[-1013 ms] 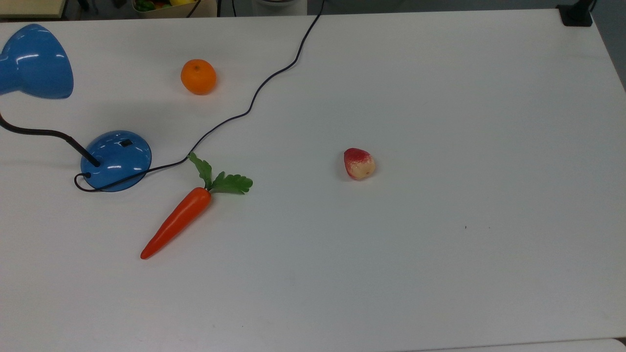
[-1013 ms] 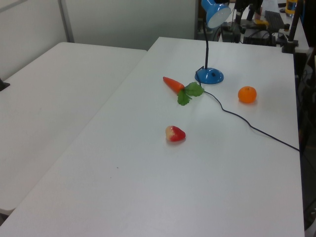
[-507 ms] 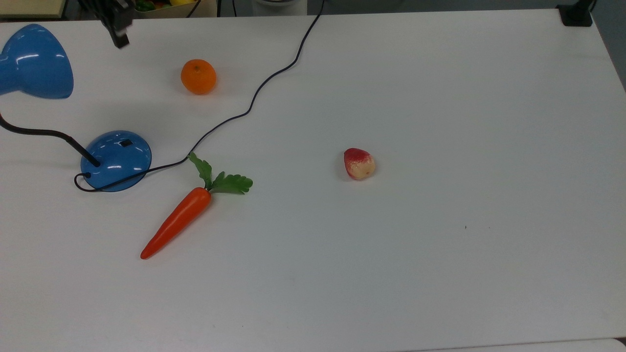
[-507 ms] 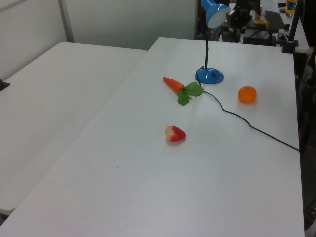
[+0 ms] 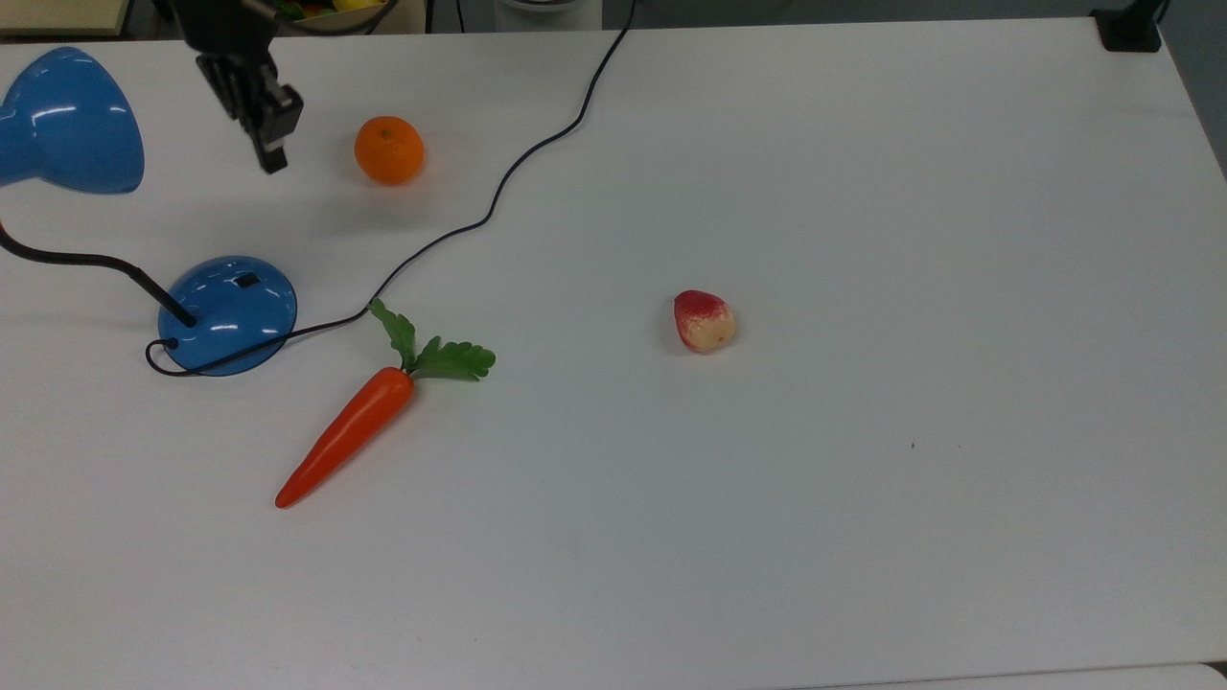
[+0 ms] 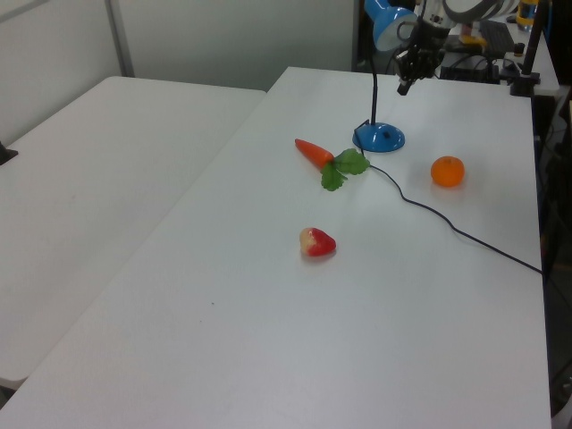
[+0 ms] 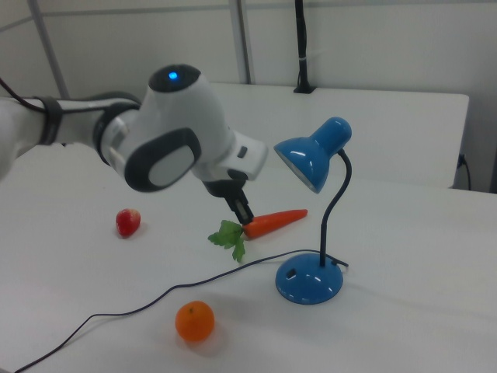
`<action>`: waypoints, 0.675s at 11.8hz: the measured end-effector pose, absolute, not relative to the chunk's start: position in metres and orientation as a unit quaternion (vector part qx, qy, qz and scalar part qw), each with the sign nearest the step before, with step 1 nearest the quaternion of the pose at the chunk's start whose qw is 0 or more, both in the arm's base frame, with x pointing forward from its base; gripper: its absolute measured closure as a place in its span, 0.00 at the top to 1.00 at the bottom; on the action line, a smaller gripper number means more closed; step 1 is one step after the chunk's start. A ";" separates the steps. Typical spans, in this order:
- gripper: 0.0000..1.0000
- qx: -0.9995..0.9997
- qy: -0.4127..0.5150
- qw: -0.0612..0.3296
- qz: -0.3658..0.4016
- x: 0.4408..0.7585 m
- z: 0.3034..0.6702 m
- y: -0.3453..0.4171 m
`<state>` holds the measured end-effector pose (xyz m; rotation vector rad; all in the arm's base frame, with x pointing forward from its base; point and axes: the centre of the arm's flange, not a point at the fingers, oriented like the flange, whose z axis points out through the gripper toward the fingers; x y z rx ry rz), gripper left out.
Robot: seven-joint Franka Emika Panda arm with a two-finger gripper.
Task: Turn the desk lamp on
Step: 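Move the gripper down toward the switch on the blue lamp base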
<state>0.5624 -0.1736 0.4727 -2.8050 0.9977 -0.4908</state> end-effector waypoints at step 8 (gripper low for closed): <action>0.01 -0.925 0.333 0.032 -0.181 0.579 0.399 -0.197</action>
